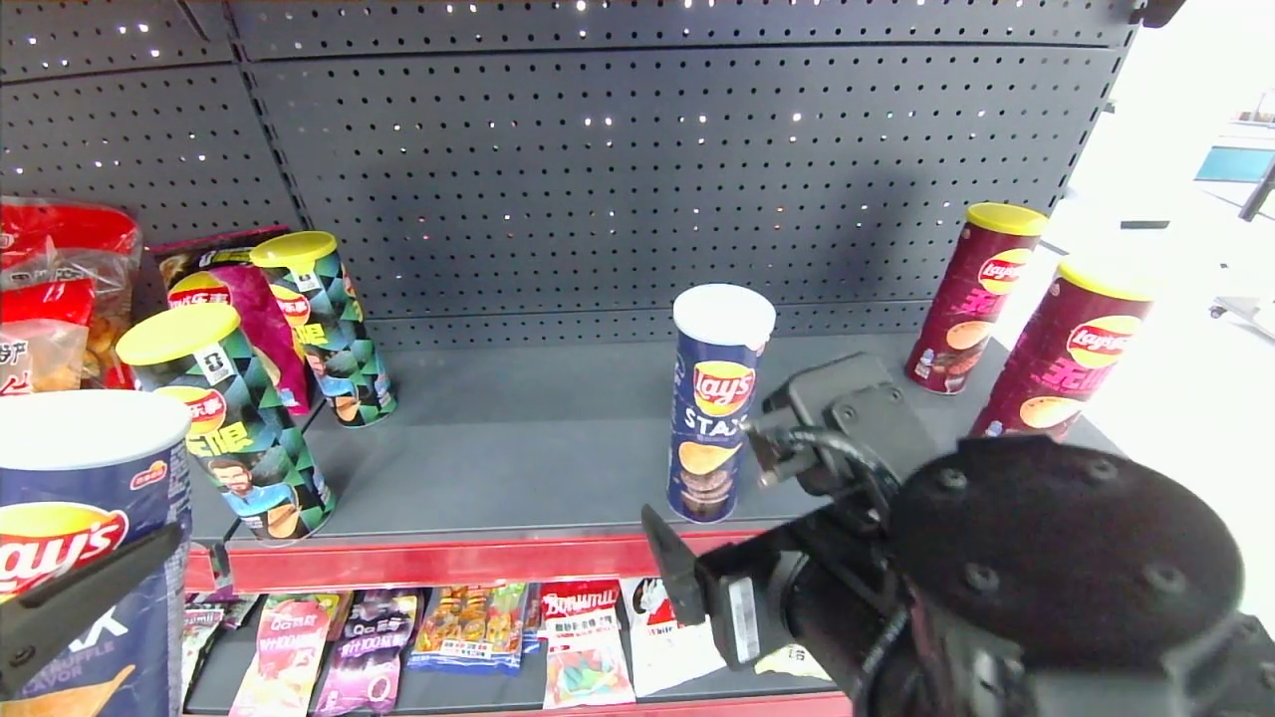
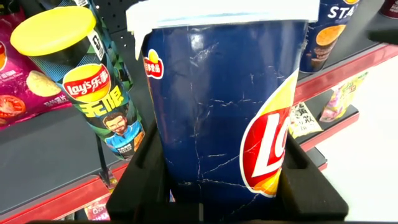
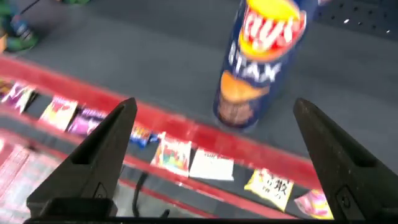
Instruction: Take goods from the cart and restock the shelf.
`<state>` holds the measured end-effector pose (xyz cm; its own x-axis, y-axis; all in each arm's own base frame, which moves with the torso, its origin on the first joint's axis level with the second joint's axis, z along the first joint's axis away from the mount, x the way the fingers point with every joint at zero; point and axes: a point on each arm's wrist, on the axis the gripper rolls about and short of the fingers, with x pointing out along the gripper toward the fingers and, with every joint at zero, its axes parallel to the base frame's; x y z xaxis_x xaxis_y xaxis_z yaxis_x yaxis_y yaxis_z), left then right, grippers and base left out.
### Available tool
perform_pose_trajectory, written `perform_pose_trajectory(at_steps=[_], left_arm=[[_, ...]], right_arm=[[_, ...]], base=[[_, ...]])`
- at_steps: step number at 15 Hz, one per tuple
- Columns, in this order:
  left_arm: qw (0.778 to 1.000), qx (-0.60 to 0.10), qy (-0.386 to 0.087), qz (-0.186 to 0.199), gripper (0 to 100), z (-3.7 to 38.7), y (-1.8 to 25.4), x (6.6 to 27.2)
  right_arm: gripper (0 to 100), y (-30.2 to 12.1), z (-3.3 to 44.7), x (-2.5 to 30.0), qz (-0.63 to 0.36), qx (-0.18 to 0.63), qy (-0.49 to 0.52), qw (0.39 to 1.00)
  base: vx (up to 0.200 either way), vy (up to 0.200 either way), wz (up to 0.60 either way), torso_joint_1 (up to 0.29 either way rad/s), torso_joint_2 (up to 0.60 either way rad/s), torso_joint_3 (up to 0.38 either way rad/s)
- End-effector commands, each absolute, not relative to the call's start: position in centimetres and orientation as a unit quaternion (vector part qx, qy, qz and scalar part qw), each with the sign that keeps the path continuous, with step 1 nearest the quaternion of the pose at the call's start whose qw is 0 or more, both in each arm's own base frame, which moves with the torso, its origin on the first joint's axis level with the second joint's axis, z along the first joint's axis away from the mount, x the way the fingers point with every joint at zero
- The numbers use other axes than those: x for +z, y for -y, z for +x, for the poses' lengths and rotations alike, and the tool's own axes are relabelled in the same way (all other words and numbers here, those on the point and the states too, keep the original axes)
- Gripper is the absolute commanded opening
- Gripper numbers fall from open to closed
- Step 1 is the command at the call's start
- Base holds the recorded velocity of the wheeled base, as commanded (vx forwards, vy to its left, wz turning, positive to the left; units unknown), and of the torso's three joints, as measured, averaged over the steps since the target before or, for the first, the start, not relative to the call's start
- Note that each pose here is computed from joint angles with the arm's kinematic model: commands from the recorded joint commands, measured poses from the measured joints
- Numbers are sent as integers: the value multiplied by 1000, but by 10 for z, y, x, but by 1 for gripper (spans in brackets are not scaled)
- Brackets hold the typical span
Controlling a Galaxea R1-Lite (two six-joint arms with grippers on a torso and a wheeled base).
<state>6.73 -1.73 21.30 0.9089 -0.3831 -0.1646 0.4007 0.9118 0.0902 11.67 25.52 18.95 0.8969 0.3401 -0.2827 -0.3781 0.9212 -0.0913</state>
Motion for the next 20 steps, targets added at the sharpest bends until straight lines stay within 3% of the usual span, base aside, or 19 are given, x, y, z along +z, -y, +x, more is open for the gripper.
perform_pose_trajectory(at_steps=[1, 4, 9, 12, 17, 20], left_arm=[[975, -201, -72, 61, 0, 67, 17, 213], [975, -202, -73, 60, 0, 68, 18, 213], [975, -203, -71, 53, 0, 68, 18, 215], [975, -204, -65, 53, 0, 68, 18, 218], [975, -212, -45, 53, 0, 71, 19, 228], [976, -211, -34, 53, 0, 77, 20, 241]], right_arm=[[100, -214, 97, 192, -62, 193, -129, 971], [100, -163, 90, 201, -37, 181, -111, 976], [100, -69, 113, 216, -13, 50, -73, 996], [100, -19, 91, 210, -15, 42, -37, 998], [100, -2, 12, 161, -27, 73, -29, 997], [100, 2, -8, 145, -44, -2, -63, 997]], base=[[0, 0, 0, 0, 0, 0], [0, 0, 0, 0, 0, 0], [0, 0, 0, 0, 0, 0], [0, 0, 0, 0, 0, 0], [0, 0, 0, 0, 0, 0], [0, 0, 0, 0, 0, 0]])
